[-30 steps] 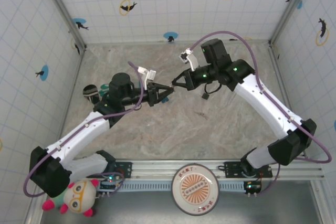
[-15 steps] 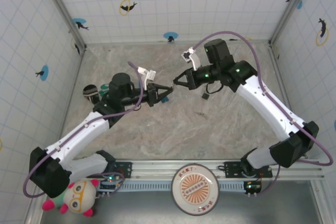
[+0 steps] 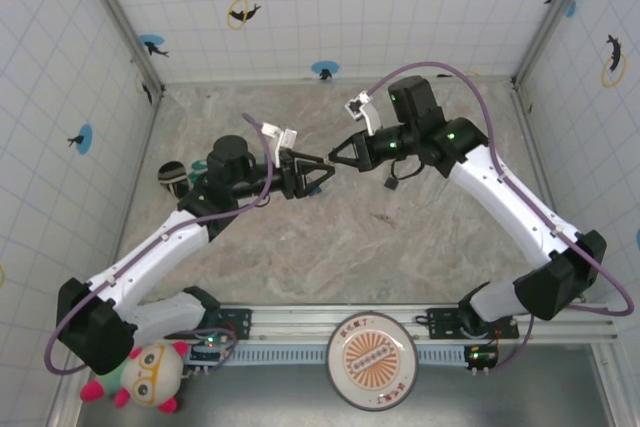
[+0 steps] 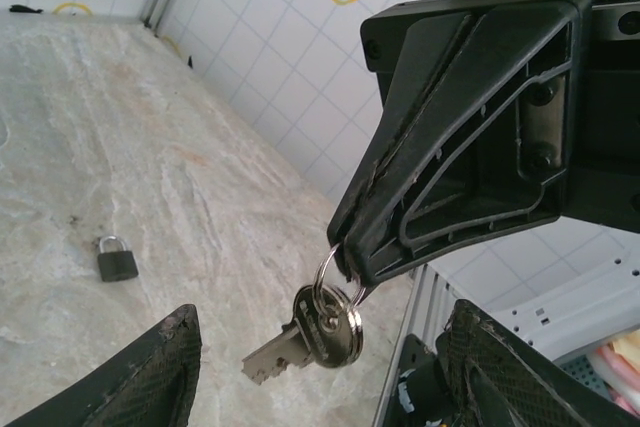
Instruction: Unlock with the key
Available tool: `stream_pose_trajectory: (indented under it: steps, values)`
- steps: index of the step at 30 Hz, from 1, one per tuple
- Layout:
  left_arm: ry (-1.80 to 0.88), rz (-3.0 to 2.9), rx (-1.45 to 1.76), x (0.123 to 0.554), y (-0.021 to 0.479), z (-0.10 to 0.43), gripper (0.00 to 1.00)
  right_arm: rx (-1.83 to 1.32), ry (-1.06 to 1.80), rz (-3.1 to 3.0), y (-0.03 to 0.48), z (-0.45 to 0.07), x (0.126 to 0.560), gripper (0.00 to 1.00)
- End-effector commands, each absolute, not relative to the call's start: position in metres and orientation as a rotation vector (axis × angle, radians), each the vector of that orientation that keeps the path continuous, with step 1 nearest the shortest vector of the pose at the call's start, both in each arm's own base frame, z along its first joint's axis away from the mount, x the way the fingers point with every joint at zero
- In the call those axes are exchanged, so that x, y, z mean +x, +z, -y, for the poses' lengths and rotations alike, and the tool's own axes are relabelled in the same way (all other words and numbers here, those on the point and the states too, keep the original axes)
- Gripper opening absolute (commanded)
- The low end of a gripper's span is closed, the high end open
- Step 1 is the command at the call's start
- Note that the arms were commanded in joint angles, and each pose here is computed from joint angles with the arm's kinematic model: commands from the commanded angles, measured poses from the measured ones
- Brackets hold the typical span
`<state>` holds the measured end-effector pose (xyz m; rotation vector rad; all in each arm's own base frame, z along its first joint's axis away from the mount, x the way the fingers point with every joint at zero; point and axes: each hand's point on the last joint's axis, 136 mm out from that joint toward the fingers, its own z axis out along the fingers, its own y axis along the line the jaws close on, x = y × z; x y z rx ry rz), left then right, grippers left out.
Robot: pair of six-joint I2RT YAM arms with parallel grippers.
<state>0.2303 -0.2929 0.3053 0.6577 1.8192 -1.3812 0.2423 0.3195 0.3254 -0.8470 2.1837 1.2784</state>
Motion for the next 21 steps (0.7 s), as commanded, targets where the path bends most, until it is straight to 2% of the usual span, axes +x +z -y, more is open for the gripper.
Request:
stream_pose_trajectory:
  steps: [1,3,6,9,21]
  values:
    - [-1.429,-1.727,0.708,0.225,0.331,0.299,0.62,-0.867,1.313,-2.116,0.340,-0.320,0.234,0.00]
    - [-1.435,-1.729,0.713,0.225,0.330,0.300,0.57,-0.867,1.315,-2.113,0.341,-0.320,0.234,0.00]
    - [-1.446,-1.730,0.724,0.222,0.329,0.300,0.43,-0.865,1.313,-2.110,0.342,-0.320,0.235,0.00]
    - [-1.445,-1.740,0.721,0.222,0.327,0.299,0.33,-0.857,1.308,-2.112,0.342,-0.318,0.237,0.00]
    - [-1.396,-1.791,0.705,0.224,0.317,0.295,0.13,-0.860,1.315,-2.107,0.342,-0.319,0.240,0.00]
